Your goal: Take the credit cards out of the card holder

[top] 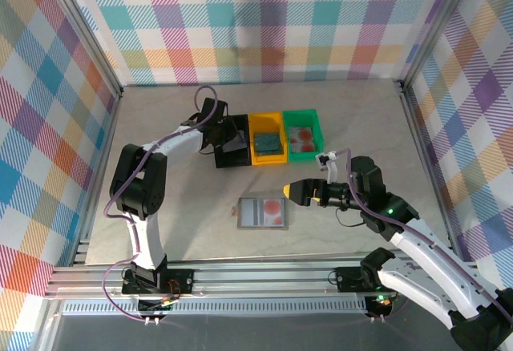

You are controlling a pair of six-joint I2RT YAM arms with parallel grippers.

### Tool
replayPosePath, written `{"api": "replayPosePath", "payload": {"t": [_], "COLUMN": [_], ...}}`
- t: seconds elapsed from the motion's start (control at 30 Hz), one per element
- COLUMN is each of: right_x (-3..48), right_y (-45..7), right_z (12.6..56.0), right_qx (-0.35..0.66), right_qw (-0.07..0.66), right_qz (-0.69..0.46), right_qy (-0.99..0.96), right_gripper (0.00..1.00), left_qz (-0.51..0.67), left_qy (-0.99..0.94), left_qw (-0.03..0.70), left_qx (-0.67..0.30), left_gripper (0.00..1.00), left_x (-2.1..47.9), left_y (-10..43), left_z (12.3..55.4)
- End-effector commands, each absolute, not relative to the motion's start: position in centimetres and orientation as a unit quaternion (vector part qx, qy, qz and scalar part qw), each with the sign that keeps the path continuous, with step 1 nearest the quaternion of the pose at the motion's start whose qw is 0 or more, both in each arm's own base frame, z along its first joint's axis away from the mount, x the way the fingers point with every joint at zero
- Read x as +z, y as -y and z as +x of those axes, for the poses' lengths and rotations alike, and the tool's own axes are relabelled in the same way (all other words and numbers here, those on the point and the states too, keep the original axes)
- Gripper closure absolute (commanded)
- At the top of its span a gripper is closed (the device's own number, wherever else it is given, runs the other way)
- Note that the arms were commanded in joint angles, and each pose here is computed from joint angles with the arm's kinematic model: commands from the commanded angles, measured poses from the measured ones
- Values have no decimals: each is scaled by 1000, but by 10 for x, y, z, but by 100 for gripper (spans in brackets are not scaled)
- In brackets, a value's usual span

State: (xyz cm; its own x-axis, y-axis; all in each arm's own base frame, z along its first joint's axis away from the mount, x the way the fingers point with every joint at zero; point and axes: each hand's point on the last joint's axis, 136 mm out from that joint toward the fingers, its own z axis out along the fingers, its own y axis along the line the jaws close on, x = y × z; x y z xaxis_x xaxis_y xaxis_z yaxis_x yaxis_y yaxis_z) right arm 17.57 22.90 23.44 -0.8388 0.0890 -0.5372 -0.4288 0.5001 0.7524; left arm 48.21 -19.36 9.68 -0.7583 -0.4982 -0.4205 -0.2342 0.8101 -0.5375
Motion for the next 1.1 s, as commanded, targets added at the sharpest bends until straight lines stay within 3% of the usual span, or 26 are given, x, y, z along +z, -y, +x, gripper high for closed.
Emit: {"api": "replayPosePath", "payload": {"t": [0.0, 0.8, 1.07], "right_x": [236, 228, 229], "right_y": [-229, -229, -229], "right_z": [173, 171, 170], "right_qx": [497, 499, 500], "right_qw": [271, 262, 263], "right_qz": [-112, -109, -110], "right_qy": [-817, -819, -818], "right_gripper": [1, 1, 1], "left_qz": [-218, -213, -205], "left_qy": [-886, -902, -907], "left_qw": [315, 288, 290], "left_qx": [-260, -241, -226], "left_gripper": [100, 100, 91], "left_x": [116, 87, 90], "left_y": [190, 191, 187], "left_z": [499, 500, 501]}}
